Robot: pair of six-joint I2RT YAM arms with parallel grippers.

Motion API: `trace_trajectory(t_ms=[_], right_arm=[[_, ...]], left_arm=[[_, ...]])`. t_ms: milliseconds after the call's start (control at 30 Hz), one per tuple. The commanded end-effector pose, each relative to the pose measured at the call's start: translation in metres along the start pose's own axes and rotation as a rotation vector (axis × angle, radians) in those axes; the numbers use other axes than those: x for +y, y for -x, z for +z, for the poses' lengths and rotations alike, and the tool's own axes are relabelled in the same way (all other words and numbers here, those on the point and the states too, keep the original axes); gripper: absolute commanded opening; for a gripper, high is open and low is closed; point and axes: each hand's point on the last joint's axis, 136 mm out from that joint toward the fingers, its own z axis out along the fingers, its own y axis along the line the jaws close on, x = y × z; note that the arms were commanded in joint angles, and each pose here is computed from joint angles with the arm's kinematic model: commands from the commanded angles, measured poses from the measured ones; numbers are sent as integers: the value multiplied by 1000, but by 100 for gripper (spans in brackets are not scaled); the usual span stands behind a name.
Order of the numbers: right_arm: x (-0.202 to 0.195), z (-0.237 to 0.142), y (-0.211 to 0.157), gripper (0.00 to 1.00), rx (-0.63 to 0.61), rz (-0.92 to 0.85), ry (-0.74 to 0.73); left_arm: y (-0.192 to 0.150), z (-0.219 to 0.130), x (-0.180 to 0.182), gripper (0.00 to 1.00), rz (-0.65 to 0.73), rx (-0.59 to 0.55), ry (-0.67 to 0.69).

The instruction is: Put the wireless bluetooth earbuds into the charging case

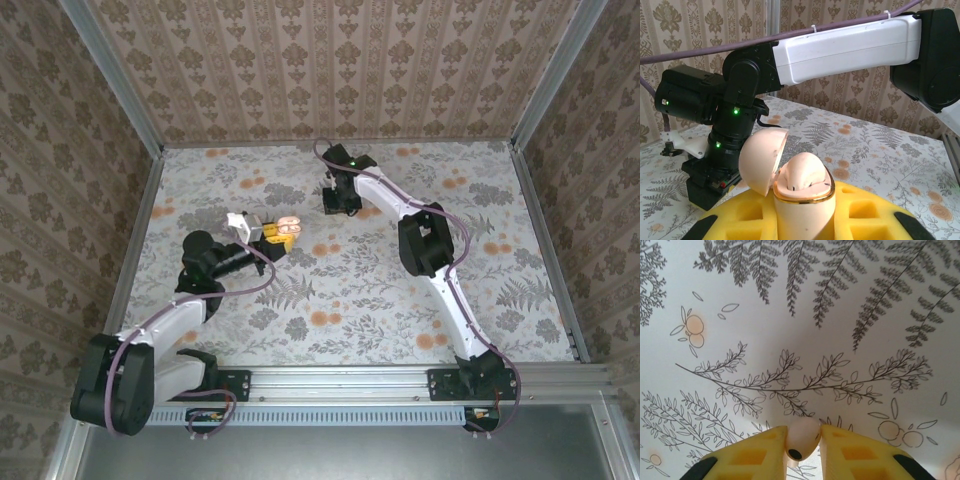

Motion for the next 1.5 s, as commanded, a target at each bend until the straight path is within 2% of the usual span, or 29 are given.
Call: trace_trajectory(t_ms=[0, 300, 500, 633, 867, 1033, 1133, 1267, 1467], right_arm=[[3, 2, -13, 20, 46, -35, -13], [7, -37, -8, 15, -38, -44, 4], [8, -73, -20, 15, -102, -8, 48], [1, -78, -55, 16, -38, 57, 67], [-29, -67, -143, 16, 101, 193, 31], [-45, -53, -178, 16, 170, 221, -11], [-48, -51, -184, 21, 194, 221, -27], [-49, -58, -184, 36, 199, 211, -41], [-48, -69, -175, 40, 193, 180, -61]], left_arm=[[8, -3, -5, 0, 18, -20, -12], [11, -8, -11, 0, 35, -21, -4], [13, -5, -17, 0, 45, -16, -16], [13, -1, -22, 0, 50, -16, -27], [9, 5, -33, 0, 57, 0, -51], [7, 11, -37, 0, 66, 9, -65], [7, 13, -37, 0, 66, 13, -68], [7, 14, -36, 0, 69, 17, -64], [6, 18, -43, 0, 70, 23, -87]])
